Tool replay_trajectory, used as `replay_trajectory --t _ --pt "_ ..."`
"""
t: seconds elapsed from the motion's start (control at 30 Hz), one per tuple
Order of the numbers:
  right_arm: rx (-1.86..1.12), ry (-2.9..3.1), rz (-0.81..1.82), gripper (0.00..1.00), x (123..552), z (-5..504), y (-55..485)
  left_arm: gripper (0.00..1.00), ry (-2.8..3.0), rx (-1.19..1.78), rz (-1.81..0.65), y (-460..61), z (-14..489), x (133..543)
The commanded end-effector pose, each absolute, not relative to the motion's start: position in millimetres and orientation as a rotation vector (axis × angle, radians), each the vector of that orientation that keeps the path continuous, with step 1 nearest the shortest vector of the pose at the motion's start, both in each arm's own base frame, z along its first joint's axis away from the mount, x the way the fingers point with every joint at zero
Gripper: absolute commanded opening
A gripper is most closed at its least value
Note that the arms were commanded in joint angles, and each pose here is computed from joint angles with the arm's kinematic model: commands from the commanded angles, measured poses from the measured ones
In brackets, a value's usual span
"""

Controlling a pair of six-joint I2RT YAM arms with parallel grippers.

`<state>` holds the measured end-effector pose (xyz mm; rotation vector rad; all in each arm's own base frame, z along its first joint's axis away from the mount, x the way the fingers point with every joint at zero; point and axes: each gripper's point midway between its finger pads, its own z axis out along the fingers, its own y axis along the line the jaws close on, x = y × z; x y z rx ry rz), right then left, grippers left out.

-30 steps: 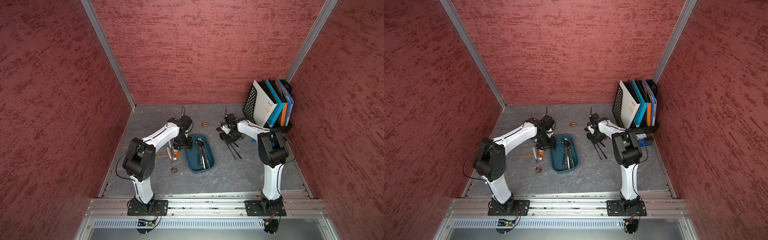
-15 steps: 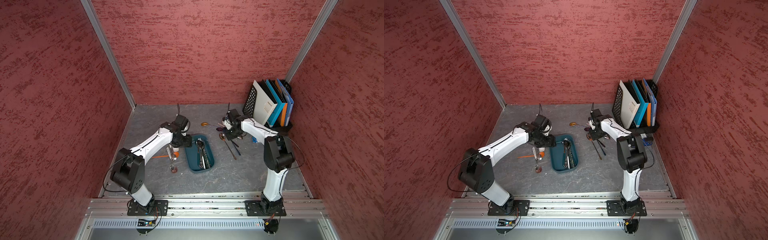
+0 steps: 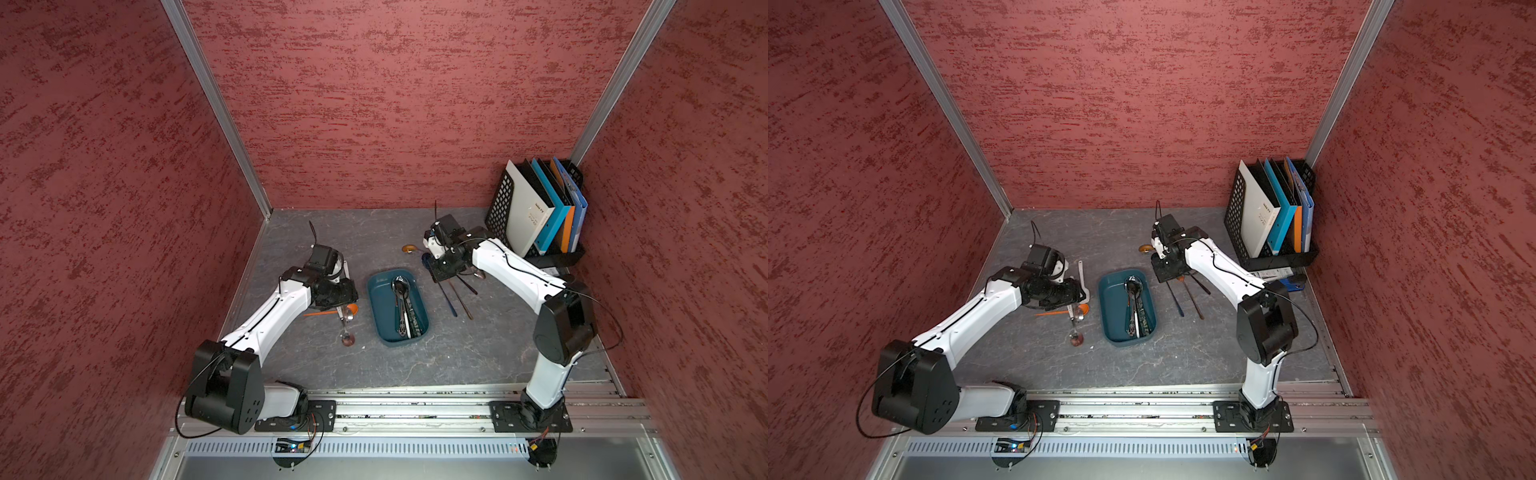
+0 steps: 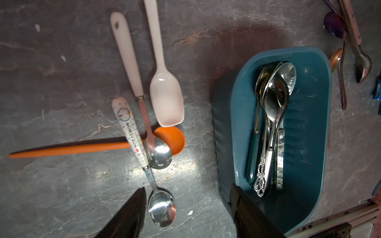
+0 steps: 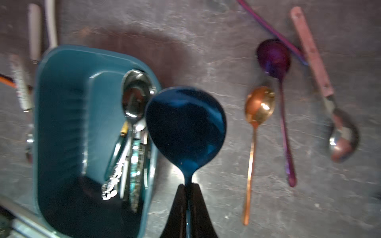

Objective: Put the spoon into the storage box
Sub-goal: Pick up the spoon from the center of the board, then place the spoon in the storage box.

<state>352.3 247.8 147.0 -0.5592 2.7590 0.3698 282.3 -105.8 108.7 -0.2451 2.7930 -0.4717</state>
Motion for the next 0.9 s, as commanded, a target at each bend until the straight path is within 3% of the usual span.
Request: replay_trajectory --t 0.0,0.4,0.87 --pt "-0.481 2.789 0.54 0.0 342.8 151.1 282.2 0.68 2.755 -0.336 -0.508 -98.5 111.8 282.4" --pt "-0.477 2.891 0.553 0.0 329.7 104.6 314.2 0.68 2.754 -0.395 -0.538 -89.6 108.6 275.1" --pt "-0.475 2.967 0.523 0.0 348.2 72.3 327.4 0.68 2.786 -0.401 -0.543 -90.9 100.6 271.2"
